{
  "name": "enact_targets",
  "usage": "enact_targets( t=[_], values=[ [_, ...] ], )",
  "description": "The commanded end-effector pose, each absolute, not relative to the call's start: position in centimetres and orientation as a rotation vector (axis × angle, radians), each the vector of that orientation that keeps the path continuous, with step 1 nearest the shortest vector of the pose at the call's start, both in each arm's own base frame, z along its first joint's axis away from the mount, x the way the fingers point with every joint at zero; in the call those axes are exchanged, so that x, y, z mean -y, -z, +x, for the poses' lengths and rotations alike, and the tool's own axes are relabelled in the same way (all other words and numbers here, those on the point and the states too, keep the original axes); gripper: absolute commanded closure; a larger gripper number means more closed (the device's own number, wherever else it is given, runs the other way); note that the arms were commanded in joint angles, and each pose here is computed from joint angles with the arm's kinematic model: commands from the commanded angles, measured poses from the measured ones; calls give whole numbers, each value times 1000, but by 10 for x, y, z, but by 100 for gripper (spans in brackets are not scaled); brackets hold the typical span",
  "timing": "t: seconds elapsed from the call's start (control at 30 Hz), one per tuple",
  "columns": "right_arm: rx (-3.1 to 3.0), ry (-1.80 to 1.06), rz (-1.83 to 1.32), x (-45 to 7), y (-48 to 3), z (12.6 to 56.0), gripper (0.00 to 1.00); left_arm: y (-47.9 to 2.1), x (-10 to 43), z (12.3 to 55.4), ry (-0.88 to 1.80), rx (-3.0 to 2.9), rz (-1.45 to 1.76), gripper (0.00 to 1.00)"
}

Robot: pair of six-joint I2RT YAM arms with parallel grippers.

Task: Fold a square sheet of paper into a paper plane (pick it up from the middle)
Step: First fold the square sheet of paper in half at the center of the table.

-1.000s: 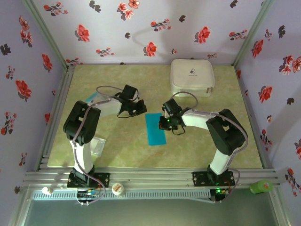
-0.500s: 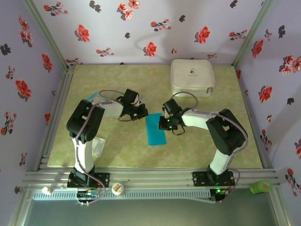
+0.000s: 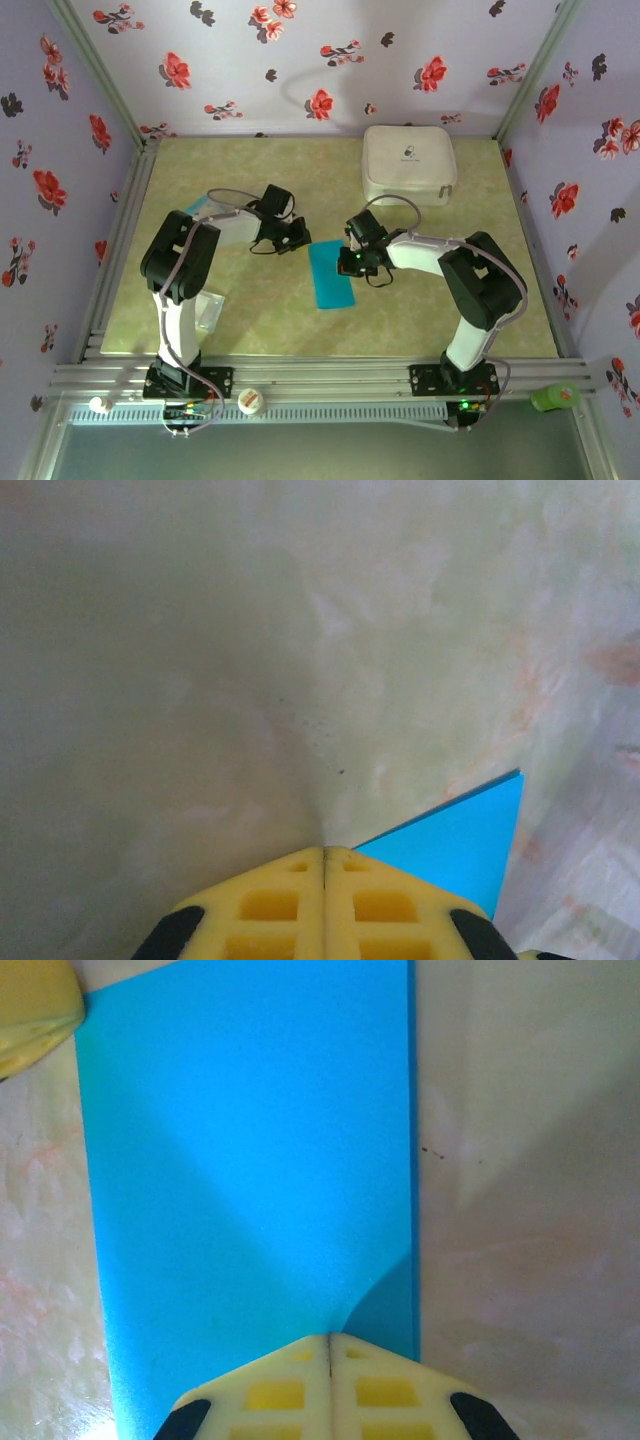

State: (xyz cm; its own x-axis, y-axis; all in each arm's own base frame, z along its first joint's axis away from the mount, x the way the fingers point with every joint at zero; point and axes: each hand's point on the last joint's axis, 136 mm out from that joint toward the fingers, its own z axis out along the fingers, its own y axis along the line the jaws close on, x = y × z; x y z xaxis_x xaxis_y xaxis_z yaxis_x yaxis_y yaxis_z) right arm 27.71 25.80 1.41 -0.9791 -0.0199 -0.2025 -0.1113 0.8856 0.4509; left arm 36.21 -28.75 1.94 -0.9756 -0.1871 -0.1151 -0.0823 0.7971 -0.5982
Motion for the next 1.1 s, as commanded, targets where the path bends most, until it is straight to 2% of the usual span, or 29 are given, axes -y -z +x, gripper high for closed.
enact_targets(
  t=[0.0, 0.4, 0.47, 0.67, 0.87, 1.07],
  values=[
    [-3099, -359, 2, -202, 35, 234, 100, -33, 277, 363, 826, -2828, -262, 95],
    [-3084, -385, 5, -205, 34, 237, 100, -77, 303, 342, 932, -2740, -86, 88],
    [-3083, -385, 8, -205, 33, 237, 100, -74, 311, 333, 970, -2750, -57, 88],
    [-3078, -380, 10, -203, 33, 236, 100, -62, 320, 312, 1065, -2769, -44, 100],
    [-3076, -386, 9, -204, 34, 236, 100, -44, 318, 296, 1139, -2727, -35, 100],
    [-3086, -363, -2, -201, 36, 234, 100, -14, 302, 284, 1037, -2823, -66, 100]
  ],
)
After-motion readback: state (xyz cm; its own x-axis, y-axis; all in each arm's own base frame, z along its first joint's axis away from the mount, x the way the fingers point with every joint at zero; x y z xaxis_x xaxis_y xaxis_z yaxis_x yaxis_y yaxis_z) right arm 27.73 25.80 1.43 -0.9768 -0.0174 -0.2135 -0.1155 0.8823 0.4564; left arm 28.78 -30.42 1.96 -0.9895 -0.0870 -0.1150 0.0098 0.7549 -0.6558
